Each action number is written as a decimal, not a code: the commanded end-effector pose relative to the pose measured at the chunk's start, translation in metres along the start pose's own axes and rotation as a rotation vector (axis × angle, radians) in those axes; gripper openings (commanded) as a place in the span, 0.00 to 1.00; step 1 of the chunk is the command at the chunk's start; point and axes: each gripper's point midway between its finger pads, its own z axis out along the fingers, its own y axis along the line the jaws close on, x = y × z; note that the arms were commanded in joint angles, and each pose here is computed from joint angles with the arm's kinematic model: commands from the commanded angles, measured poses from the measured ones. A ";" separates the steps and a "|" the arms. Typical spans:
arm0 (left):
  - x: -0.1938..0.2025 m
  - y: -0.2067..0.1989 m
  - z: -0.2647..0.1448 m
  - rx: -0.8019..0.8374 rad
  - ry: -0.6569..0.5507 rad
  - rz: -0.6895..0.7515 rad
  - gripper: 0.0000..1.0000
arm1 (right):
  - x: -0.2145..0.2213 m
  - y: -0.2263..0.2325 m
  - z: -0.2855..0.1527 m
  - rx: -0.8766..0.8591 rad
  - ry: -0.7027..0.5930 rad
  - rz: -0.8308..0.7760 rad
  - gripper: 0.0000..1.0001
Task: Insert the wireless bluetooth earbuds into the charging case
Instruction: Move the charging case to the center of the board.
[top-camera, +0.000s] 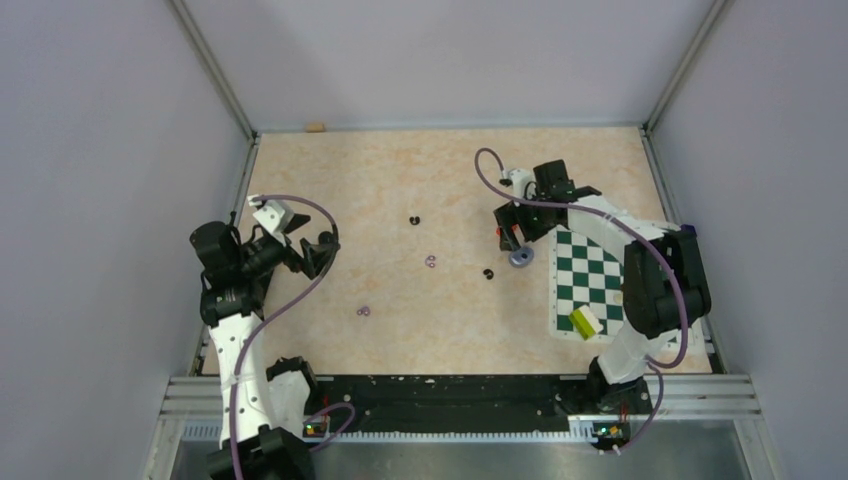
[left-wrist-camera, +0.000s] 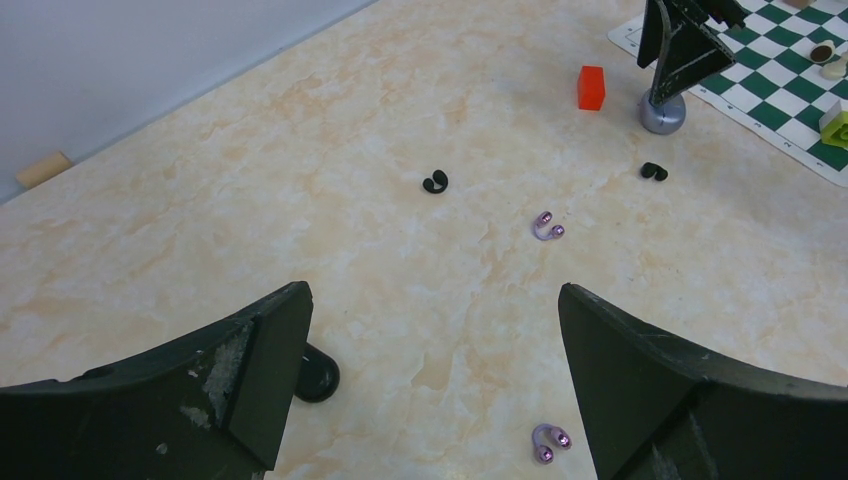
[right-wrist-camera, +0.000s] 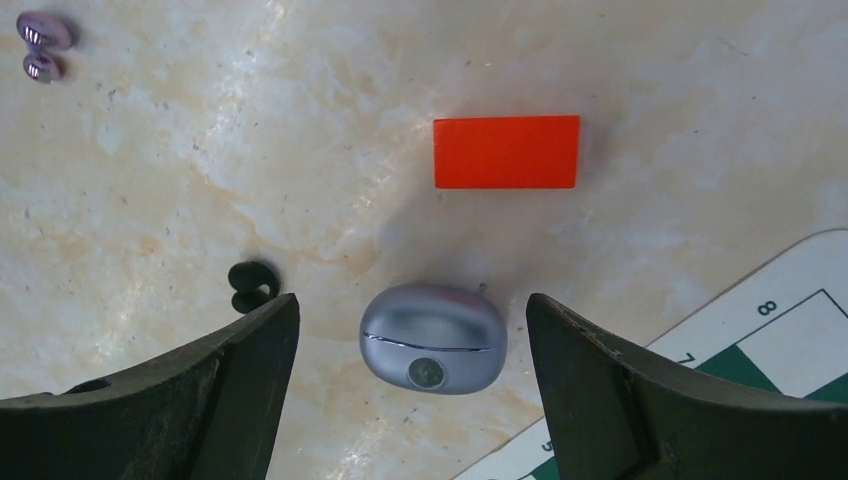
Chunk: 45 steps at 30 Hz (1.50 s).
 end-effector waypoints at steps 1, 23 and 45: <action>-0.007 -0.003 -0.003 0.016 -0.021 0.041 0.99 | -0.010 0.009 -0.008 0.000 0.018 -0.122 0.83; -0.008 -0.003 -0.004 0.016 -0.027 0.035 0.99 | 0.010 0.016 0.001 -0.071 0.088 -0.151 0.87; -0.008 -0.003 -0.005 0.020 -0.030 0.032 0.99 | 0.029 0.028 -0.011 -0.153 0.183 -0.201 0.87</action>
